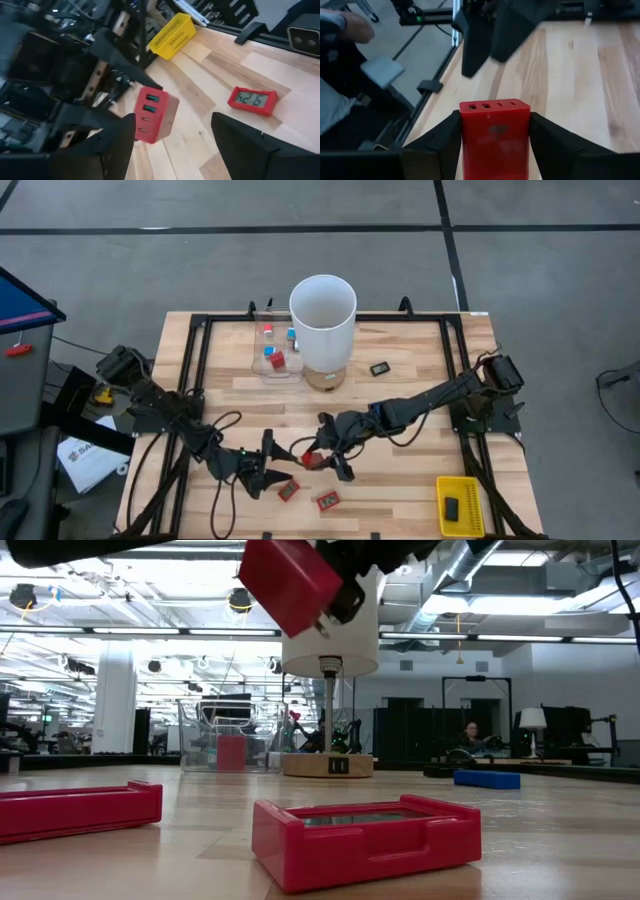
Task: Pick & Place Office items
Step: Put the red charger adapter into the transparent bin
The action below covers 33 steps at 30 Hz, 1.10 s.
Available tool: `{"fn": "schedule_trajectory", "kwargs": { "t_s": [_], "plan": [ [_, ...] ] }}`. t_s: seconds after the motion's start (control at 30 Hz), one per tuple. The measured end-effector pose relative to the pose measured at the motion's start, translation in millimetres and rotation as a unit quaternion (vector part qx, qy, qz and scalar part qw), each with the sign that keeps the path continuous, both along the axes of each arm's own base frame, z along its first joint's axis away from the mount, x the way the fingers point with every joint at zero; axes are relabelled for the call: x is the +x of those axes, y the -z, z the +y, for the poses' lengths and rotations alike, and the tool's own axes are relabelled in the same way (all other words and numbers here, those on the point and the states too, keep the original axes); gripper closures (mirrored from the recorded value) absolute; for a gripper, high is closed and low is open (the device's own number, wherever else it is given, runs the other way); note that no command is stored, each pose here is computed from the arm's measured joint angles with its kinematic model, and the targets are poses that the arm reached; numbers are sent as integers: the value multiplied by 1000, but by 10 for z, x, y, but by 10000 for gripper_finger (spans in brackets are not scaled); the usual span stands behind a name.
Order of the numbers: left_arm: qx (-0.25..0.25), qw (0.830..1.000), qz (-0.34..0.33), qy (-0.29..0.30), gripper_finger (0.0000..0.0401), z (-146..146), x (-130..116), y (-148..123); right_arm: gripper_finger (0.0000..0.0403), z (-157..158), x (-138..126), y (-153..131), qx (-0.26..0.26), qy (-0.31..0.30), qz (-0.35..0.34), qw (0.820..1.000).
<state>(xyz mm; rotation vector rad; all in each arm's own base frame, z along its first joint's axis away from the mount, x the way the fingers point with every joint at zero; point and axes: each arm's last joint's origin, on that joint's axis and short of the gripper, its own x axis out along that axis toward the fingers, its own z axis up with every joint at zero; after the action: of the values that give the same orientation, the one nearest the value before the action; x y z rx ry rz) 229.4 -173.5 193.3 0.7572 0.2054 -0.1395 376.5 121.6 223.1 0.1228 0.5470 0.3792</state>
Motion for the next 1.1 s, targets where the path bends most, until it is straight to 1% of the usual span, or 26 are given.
{"fn": "schedule_trajectory", "kwargs": {
  "t_s": [0.1, 0.17, 0.27, 0.37, 0.43, 0.63, 0.9, 1.1],
  "plan": [
    [-5, 1000, 3, 9, 146, 24, 41, -17, 195, 0, 10, -15, 4, 0, -9, 1000],
    [2, 1000, -1, 8, 146, 30, 62, -40, 190, 3, 13, -20, 5, -1, -12, 1000],
    [4, 1000, -5, 12, 146, 37, 97, -79, 195, 24, 16, -37, 9, -6, -21, 1000],
    [-2, 999, -1, 34, 146, 55, 137, -95, 207, 31, 31, -73, 18, -10, -40, 999],
    [1, 999, 0, 33, 146, 64, 172, -99, 210, 29, 39, -88, 22, -13, -46, 999],
    [22, 999, -2, 38, 146, 57, 246, -122, 197, 30, 38, -80, 21, -13, -44, 999],
    [12, 998, -3, 58, 146, 124, 344, -187, 203, 24, 52, -107, 24, -12, -59, 998],
    [12, 999, 2, 53, 152, 156, 361, -179, 202, 8, 60, -113, 25, -10, -62, 998]
  ]
}}
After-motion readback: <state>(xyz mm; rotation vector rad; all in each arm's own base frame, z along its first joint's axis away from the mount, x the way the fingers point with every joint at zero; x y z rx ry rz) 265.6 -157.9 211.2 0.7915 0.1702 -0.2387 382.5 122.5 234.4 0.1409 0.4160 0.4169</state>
